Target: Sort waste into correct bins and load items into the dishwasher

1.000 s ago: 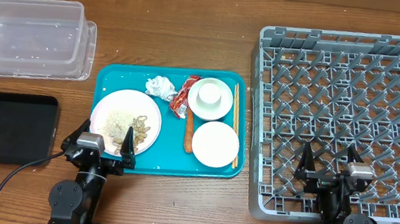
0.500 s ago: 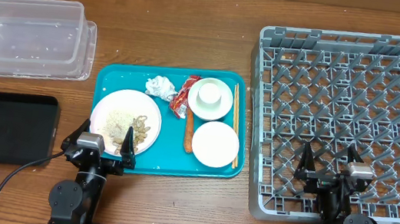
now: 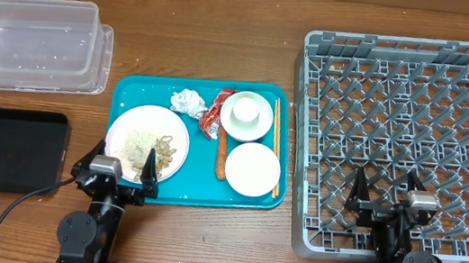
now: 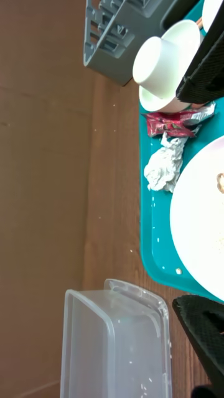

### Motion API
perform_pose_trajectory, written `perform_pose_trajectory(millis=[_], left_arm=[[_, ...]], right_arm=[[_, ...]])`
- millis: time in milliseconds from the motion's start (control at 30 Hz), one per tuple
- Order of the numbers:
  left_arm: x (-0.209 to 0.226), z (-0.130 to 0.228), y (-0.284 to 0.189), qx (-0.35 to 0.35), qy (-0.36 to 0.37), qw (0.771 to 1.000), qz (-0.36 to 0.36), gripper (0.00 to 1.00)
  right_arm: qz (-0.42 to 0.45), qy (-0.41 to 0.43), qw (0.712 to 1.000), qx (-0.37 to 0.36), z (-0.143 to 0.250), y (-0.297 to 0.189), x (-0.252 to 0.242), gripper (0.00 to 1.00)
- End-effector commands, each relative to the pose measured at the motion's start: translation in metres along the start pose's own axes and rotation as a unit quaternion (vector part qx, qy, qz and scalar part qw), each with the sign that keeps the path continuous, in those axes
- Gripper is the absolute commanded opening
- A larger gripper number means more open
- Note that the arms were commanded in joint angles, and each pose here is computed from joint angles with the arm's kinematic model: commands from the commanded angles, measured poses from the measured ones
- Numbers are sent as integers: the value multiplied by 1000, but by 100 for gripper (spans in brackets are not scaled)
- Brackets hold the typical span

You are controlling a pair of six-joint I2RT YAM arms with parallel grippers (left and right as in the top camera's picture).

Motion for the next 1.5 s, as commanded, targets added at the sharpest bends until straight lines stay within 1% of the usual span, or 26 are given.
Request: perform_pose_trajectory(millis=[0,67,100,167,233,333,367,433,500,567,633,667,767,900,967,1033,1133,1200,1367,1467], left_arm=[[-20,-1,-2,8,-109,991,78,100],[-35,0,-5,33,-203,969,140,100],[-41,0,-7,46,-237,957,161,100],[-53,1,-12,80,-305,927,205,100],[-57,2,-14,98,-351,906,215,100],[-57,0,-14,105,-391,889,213,100],[-59,-1,-15,104,-392,887,221,100],[-68,-13,-21,91,-369,884,271,100],[-79,-28,-30,69,-320,886,330,100],[-81,-36,-34,60,-308,887,338,100],[-83,-49,-38,42,-285,894,342,100],[-84,-63,-42,28,-264,902,341,100],[-84,-81,-46,35,-234,918,318,100],[-83,-102,-46,83,-185,940,275,100],[-83,-112,-43,114,-166,944,261,100],[-83,-121,-38,151,-153,944,252,100],[-83,-131,-28,215,-136,937,241,100],[-83,-133,-20,265,-127,927,235,100],[-78,-123,-4,396,-134,885,205,100],[-70,-105,5,477,-126,856,156,100]], right_arm=[[1,-4,1000,1,3,1,0,100],[1,-4,1000,1,3,1,-1,100],[1,-4,1000,1,3,1,0,100],[1,-4,1000,1,3,1,0,100],[1,-4,1000,1,3,1,-1,100],[1,-4,1000,1,3,1,0,100],[1,-4,1000,1,3,1,0,100],[1,-4,1000,1,3,1,0,100],[1,-4,1000,1,3,1,-1,100],[1,-4,1000,1,3,1,0,100],[1,-4,1000,1,3,1,-1,100],[1,-4,1000,1,3,1,0,100],[1,-4,1000,1,3,1,0,100],[1,-4,1000,1,3,1,-1,100],[1,-4,1000,1,3,1,0,100],[1,-3,1000,1,3,1,0,100],[1,-4,1000,1,3,1,0,100],[1,-4,1000,1,3,1,0,100],[1,-4,1000,1,3,1,-1,100],[1,-4,1000,1,3,1,0,100]])
Point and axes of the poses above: each gripper's point midway between its finger pads, its own y axis out along the fingers, its own x axis along the line the jaws close on, z = x × y, the point moved 5 cm from there along -y, back along the fingers, and after that the axes turned 1 degree about -y, right-handed, at the moved point
